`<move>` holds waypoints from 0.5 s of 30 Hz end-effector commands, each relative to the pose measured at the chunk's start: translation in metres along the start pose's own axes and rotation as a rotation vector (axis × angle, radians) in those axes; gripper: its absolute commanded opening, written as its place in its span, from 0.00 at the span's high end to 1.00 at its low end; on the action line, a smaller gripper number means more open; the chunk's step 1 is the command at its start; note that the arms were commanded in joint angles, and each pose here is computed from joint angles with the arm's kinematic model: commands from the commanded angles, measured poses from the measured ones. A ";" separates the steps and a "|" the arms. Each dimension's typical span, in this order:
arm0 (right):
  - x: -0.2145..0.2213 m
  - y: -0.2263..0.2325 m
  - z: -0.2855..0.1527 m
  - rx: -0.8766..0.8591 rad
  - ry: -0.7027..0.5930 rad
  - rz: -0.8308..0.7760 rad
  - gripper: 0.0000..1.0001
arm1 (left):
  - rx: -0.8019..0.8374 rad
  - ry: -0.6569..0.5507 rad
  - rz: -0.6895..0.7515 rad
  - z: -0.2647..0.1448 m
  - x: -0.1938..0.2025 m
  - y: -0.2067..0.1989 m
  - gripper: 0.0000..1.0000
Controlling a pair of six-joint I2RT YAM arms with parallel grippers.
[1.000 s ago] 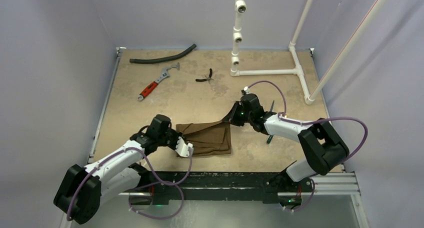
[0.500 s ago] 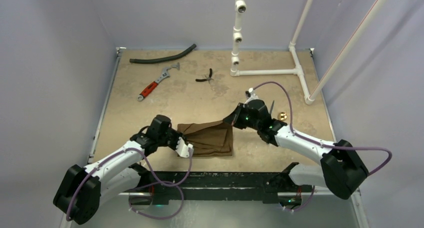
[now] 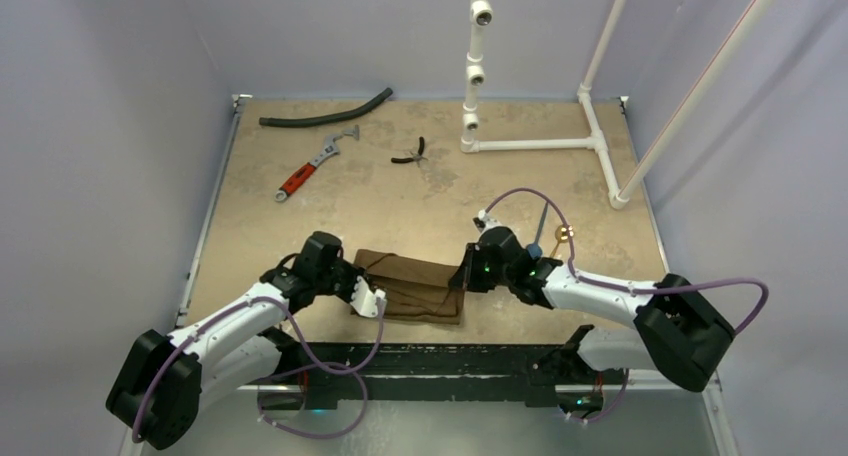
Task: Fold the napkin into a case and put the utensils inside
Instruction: Smooth out the 2/3-rectangle-folded napkin at the center of the board.
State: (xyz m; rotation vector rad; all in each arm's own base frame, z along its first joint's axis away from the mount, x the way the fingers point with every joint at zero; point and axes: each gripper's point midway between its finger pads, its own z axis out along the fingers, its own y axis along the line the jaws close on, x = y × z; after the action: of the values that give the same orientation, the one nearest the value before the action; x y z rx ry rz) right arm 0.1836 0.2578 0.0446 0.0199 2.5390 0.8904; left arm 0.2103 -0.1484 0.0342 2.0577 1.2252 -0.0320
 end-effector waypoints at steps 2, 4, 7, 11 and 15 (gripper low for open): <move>0.000 0.015 -0.013 -0.027 -0.023 -0.077 1.00 | 0.017 -0.009 -0.018 0.002 0.000 -0.010 1.00; 0.002 0.025 -0.014 -0.042 -0.018 -0.099 1.00 | 0.019 -0.012 -0.021 0.002 -0.001 -0.011 1.00; 0.010 0.041 -0.014 -0.063 0.002 -0.146 1.00 | 0.021 -0.015 -0.020 0.003 -0.002 -0.013 1.00; 0.029 0.048 -0.009 -0.070 0.066 -0.198 1.00 | 0.023 -0.011 -0.019 0.003 -0.001 -0.014 1.00; 0.047 0.036 -0.004 -0.049 0.122 -0.232 1.00 | 0.029 -0.007 -0.018 0.004 0.000 -0.017 1.00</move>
State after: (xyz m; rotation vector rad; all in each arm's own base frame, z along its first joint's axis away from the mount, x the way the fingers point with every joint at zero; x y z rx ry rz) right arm 0.1407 0.2951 0.0598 -0.2822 2.5309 0.9341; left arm 0.2051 -0.1462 0.0271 2.0699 1.2344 -0.0395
